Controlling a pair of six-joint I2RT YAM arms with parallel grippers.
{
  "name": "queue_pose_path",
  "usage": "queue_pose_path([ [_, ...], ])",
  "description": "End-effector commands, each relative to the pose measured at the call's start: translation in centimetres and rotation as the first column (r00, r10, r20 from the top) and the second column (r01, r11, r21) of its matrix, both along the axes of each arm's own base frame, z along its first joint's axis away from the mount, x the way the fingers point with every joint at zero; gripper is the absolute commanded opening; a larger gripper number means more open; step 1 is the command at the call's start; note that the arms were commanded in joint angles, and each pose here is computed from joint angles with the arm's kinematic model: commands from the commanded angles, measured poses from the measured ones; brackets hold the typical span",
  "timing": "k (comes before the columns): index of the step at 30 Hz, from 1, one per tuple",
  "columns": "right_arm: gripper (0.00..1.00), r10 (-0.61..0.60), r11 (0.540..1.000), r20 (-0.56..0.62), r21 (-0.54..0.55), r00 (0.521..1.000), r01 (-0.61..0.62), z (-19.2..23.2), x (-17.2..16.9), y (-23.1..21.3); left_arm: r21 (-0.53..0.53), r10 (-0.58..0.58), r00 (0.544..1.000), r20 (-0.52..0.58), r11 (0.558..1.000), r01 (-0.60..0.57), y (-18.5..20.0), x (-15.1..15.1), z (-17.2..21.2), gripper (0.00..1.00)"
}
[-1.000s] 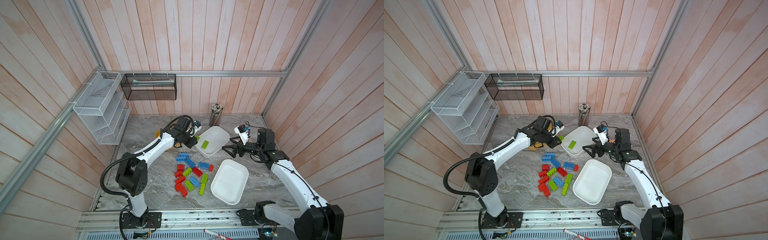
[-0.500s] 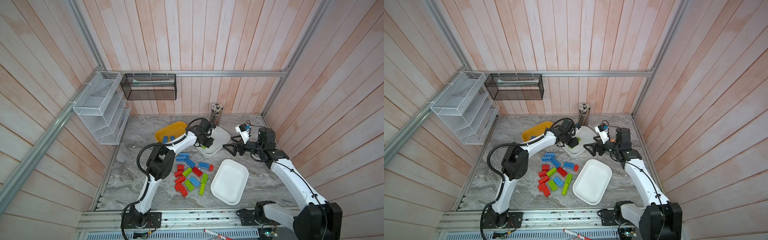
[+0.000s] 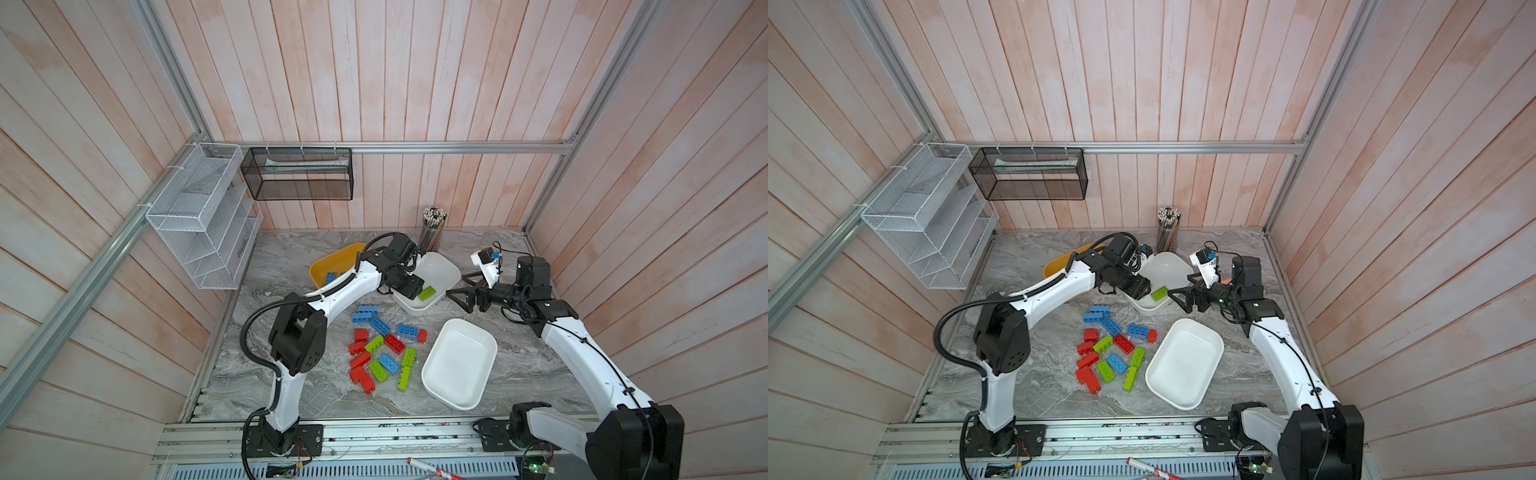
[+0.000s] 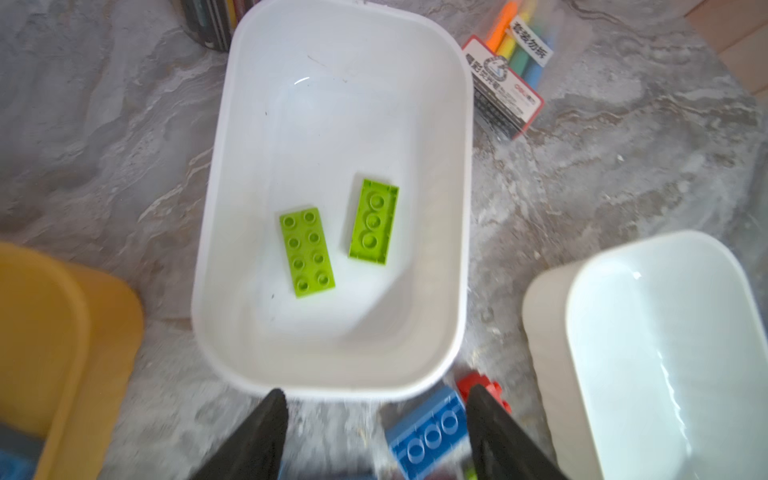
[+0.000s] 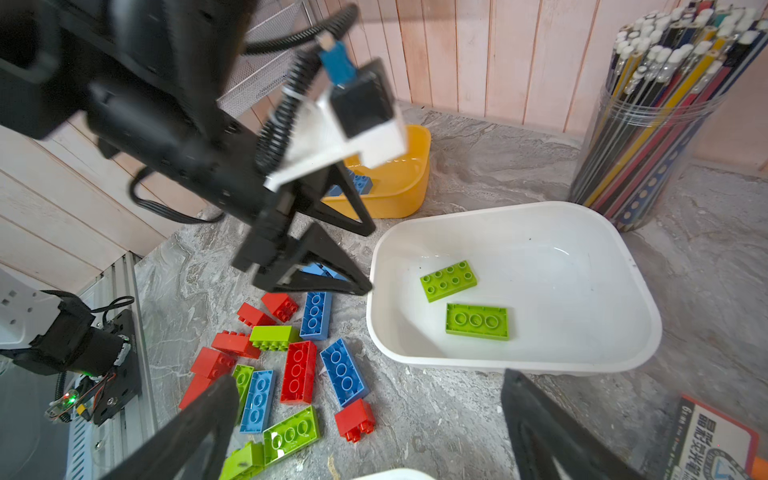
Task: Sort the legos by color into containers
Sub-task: 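Return the left gripper to the pile and grasp a blue brick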
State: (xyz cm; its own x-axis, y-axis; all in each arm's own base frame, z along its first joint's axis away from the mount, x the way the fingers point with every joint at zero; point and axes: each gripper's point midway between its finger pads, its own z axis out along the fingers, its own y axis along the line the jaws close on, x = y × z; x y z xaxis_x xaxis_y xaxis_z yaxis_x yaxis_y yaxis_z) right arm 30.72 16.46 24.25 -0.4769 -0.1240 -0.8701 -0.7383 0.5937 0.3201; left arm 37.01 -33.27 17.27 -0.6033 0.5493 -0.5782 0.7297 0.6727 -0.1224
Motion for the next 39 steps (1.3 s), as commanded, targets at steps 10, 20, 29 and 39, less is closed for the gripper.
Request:
queue_pose_path([
  [10,0.98,0.06,0.998,0.003,0.025,0.998,-0.06,0.5,-1.4,0.9,0.112,-0.137,0.99,-0.045,0.984,0.141,12.3,-8.4,-0.9,0.71],
  [20,0.98,0.071,0.997,-0.009,0.02,0.997,-0.07,0.1,-1.7,1.4,0.221,-0.242,0.967,0.079,0.95,0.22,14.7,-5.7,-4.7,0.67],
  [29,0.98,0.068,0.997,-0.022,0.023,0.997,-0.068,-0.5,-1.8,1.5,0.233,-0.31,0.947,0.083,0.93,0.284,12.9,-2.4,-7.4,0.63],
  [39,0.98,0.069,0.997,-0.031,0.018,0.997,-0.069,-1.0,-1.5,1.5,0.2,-0.342,0.937,0.068,0.925,0.323,10.6,0.0,-9.1,0.6],
])
